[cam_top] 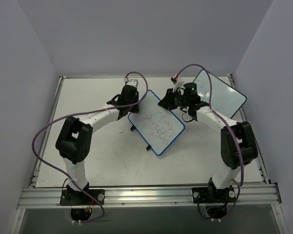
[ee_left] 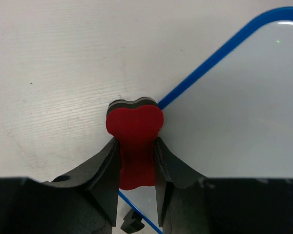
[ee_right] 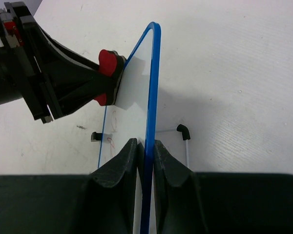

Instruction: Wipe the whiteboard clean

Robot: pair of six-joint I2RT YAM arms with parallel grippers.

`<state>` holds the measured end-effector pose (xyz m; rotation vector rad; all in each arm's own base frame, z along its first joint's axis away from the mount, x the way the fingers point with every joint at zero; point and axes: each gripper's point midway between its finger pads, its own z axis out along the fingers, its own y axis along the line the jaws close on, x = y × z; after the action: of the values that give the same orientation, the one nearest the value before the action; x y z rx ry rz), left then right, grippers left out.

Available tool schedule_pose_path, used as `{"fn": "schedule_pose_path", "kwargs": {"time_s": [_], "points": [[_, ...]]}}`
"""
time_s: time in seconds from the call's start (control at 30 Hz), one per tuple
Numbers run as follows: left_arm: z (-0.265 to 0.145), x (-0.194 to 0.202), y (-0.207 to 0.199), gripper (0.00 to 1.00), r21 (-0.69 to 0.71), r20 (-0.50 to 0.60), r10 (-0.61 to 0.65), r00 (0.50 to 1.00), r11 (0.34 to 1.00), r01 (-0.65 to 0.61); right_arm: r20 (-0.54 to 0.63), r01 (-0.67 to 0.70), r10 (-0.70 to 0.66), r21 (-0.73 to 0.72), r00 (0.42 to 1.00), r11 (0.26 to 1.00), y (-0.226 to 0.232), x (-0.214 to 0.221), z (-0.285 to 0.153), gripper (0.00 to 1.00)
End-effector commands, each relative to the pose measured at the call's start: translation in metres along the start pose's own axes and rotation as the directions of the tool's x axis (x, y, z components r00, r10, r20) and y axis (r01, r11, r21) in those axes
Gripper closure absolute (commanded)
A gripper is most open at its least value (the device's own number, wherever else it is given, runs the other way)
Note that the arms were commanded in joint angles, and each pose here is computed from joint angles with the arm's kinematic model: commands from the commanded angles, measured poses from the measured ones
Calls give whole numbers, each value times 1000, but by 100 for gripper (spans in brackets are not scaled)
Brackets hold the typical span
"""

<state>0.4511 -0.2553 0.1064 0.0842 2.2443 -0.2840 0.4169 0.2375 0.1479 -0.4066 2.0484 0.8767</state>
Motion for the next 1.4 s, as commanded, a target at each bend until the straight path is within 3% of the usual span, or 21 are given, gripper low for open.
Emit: {"fn": "schedule_pose_path", "kwargs": {"time_s": [0.0, 0.33, 0.63, 0.77, 1.03, 1.2, 1.37], "points": [[-21, -4, -57, 98, 142, 51, 39, 998, 989, -46, -15, 63, -64, -63, 998, 996, 22, 1, 1, 100], [-46, 18, -128, 98, 238, 80, 135, 988, 959, -151, -15, 64, -65, -65, 998, 996, 23, 2, 2, 100], [-71, 39, -168, 98, 294, 92, 189, 978, 933, -208, -11, 62, -63, -65, 998, 996, 24, 2, 2, 100], [-72, 45, -164, 98, 281, 73, 182, 980, 940, -196, -7, 61, -61, -57, 998, 997, 23, 1, 1, 100], [-62, 45, -132, 98, 229, 42, 138, 990, 963, -144, 3, 60, -60, -43, 998, 997, 22, -2, 0, 90], [-59, 34, -113, 98, 236, 56, 113, 992, 964, -124, 11, 58, -58, -27, 998, 998, 20, -5, -3, 74], [-58, 21, -101, 98, 254, 80, 102, 992, 960, -119, 16, 56, -55, -22, 998, 998, 20, -6, -3, 73]]}}
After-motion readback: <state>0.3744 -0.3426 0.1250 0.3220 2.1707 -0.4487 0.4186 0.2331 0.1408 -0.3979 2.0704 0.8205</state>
